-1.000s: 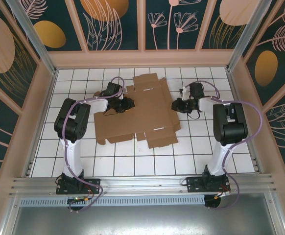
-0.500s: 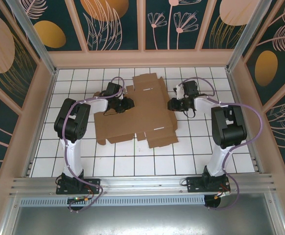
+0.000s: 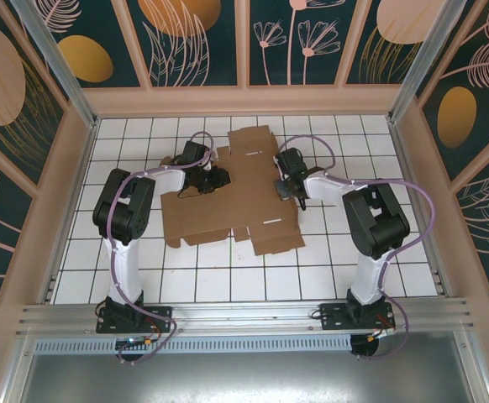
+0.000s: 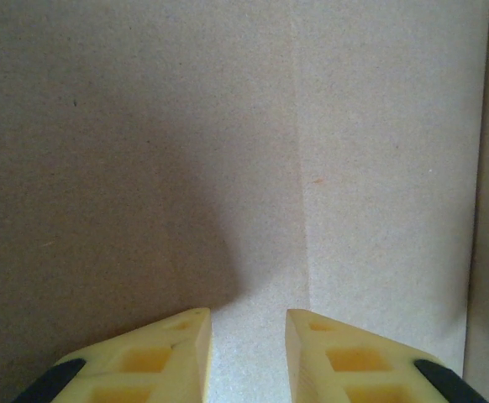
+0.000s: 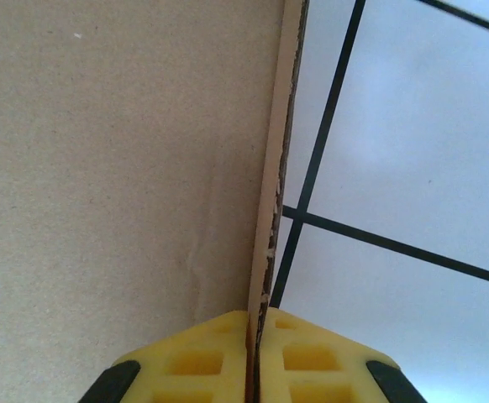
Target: Fold the paper box
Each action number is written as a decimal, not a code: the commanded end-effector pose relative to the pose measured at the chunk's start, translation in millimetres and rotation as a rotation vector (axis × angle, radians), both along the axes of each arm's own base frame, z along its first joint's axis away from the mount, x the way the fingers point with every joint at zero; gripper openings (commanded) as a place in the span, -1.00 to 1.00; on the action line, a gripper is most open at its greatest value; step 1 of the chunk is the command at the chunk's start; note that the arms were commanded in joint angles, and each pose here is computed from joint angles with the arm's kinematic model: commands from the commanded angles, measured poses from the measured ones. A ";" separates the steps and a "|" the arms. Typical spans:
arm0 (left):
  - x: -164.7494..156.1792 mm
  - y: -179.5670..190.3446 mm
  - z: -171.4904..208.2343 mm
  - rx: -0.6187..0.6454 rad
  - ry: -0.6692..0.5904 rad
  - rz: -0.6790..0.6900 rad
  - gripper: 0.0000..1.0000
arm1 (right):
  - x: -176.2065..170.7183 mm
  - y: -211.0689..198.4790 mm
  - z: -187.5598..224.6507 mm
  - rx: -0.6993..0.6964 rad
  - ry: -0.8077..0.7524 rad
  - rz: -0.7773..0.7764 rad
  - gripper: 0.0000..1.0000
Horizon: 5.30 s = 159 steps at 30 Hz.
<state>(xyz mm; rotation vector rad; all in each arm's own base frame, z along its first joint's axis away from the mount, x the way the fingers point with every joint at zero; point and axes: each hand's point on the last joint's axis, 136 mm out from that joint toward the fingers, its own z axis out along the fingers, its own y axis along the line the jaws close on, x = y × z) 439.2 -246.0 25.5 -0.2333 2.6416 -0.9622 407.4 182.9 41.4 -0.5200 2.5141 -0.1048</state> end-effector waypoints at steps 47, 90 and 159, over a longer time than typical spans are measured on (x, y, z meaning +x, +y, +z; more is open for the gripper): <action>-17.8 -12.9 -15.2 -0.115 0.086 -0.039 -0.55 | 39.9 -11.4 60.1 0.691 0.357 -0.018 -0.84; -19.2 3.8 -12.6 -0.067 0.096 0.072 -0.76 | -11.1 153.9 62.6 -0.477 -0.052 0.205 -0.76; 20.3 30.8 228.5 -0.579 -0.440 0.196 0.27 | 18.3 74.5 180.2 -0.712 -0.877 0.467 -0.79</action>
